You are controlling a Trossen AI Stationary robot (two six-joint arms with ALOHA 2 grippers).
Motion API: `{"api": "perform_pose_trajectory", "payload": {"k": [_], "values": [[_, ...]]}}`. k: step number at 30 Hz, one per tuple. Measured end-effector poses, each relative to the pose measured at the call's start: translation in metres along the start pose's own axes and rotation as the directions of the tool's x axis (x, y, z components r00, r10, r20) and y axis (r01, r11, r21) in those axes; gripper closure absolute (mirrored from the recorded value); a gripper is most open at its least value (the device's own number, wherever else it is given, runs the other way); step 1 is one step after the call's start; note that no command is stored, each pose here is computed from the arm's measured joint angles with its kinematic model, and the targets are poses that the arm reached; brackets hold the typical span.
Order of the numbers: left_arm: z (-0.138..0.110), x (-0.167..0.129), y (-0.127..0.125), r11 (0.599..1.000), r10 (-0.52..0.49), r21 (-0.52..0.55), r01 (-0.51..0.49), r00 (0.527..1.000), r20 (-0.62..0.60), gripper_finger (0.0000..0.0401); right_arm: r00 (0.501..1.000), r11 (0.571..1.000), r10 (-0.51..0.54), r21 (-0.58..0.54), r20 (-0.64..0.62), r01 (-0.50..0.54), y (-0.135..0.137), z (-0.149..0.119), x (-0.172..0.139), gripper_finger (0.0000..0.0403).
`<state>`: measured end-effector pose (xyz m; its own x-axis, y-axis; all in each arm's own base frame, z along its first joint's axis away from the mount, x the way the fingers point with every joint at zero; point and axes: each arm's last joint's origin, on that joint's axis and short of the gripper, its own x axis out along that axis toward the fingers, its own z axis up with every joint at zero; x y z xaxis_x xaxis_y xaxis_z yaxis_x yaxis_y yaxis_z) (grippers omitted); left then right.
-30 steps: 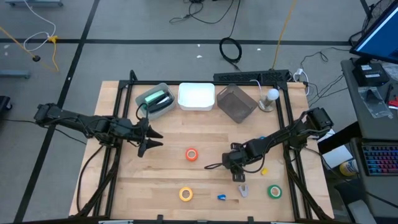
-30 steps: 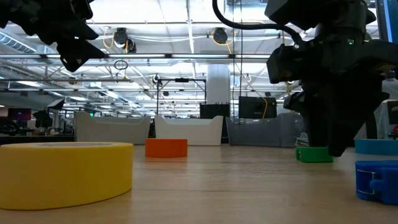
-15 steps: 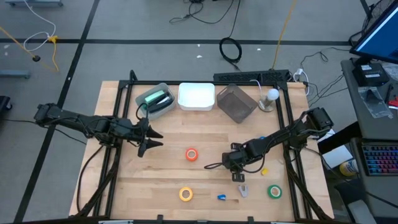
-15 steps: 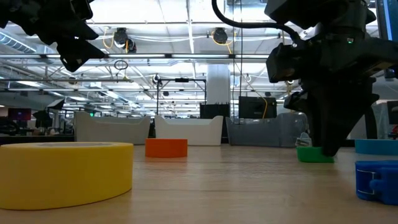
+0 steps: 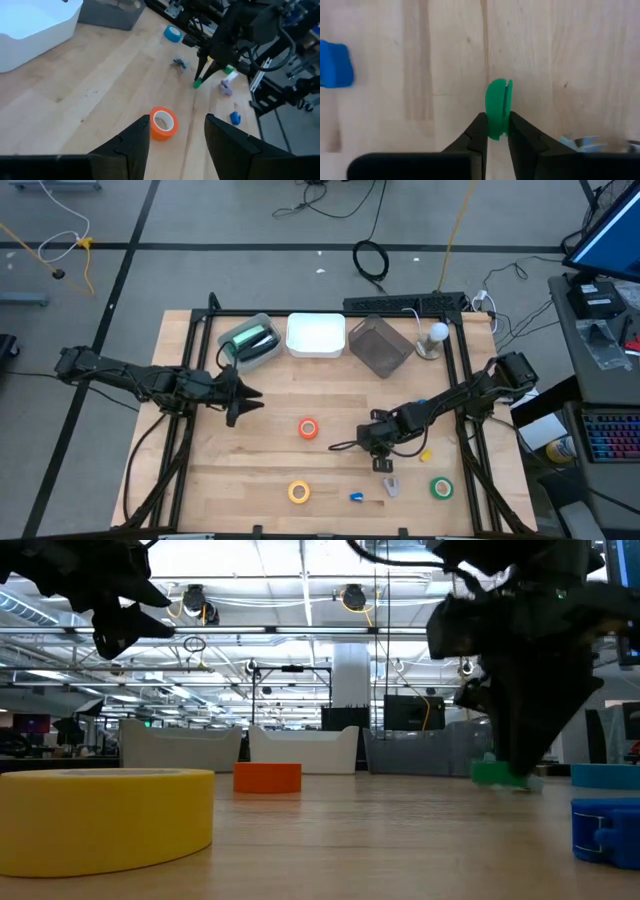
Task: Pick and place Stapler, Stapler remover, tape
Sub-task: Put the green stapler into the gray bin
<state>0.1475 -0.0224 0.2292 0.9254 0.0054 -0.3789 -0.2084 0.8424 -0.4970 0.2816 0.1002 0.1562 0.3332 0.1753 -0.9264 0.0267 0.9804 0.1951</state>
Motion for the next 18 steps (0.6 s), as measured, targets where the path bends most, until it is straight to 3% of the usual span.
{"api": "perform_pose_trajectory", "payload": {"k": [10,18], "values": [[0.009,0.0,-0.006,0.997,-0.058,-0.045,0.062,0.994,0.094,0.0215,0.968,0.997,0.065,0.027,0.241,-0.074,-0.009,0.022,-0.035,0.0361],[0.016,0.003,-0.013,0.992,-0.12,-0.011,0.124,0.979,0.163,0.0215,0.865,0.991,0.101,0.023,0.492,-0.129,-0.025,0.05,-0.054,0.0361]]}}
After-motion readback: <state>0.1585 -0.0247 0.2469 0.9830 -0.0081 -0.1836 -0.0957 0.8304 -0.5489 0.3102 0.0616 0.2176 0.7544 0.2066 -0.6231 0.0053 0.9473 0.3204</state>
